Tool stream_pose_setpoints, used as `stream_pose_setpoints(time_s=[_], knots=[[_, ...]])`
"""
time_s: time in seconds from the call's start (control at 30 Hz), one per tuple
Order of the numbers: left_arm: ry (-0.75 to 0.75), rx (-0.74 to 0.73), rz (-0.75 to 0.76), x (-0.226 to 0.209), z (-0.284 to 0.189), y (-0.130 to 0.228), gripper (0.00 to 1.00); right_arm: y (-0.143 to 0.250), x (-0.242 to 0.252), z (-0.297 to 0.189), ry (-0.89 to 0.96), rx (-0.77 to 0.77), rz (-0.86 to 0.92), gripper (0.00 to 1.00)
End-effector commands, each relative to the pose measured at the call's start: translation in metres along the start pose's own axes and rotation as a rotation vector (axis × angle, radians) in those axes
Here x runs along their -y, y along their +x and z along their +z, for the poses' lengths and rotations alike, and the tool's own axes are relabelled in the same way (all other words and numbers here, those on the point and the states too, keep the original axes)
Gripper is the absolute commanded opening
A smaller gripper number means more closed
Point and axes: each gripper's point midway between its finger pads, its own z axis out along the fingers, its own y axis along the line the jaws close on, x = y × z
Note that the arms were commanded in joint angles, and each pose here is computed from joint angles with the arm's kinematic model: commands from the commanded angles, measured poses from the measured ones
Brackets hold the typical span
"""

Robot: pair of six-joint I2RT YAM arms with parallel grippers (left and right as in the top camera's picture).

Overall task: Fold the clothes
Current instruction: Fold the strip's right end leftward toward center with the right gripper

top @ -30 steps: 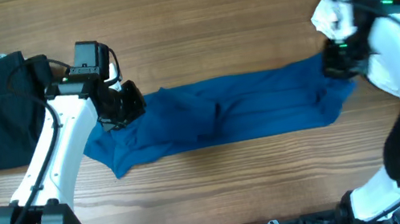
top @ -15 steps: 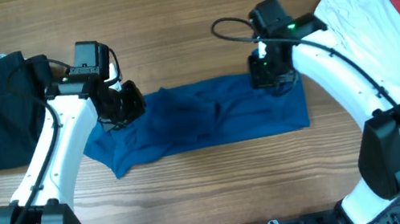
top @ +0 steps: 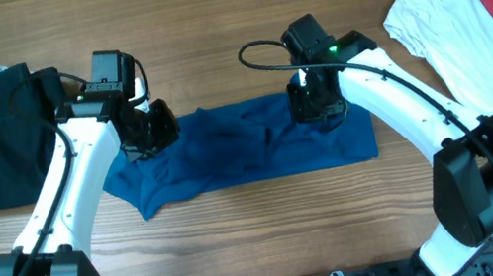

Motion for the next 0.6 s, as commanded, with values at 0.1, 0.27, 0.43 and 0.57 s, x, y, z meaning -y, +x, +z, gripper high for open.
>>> stream_pose_setpoints(time_s=[0.1, 0.27, 0.43, 0.57], knots=[[0.001, -0.016, 0.013, 0.0, 0.004, 0.003, 0.17, 0.012, -0.031, 0.003, -0.171, -0.06, -0.15, 0.38], [0.001, -0.016, 0.013, 0.0, 0.004, 0.003, 0.17, 0.008, -0.019, 0.005, -0.104, -0.043, -0.124, 0.43], [0.0, -0.017, 0.013, 0.0, 0.004, 0.003, 0.17, -0.01, 0.017, 0.005, 0.109, 0.052, 0.027, 0.45], [0.0, -0.017, 0.012, 0.0, 0.004, 0.003, 0.17, -0.024, 0.016, 0.006, 0.113, 0.109, 0.042, 0.43]])
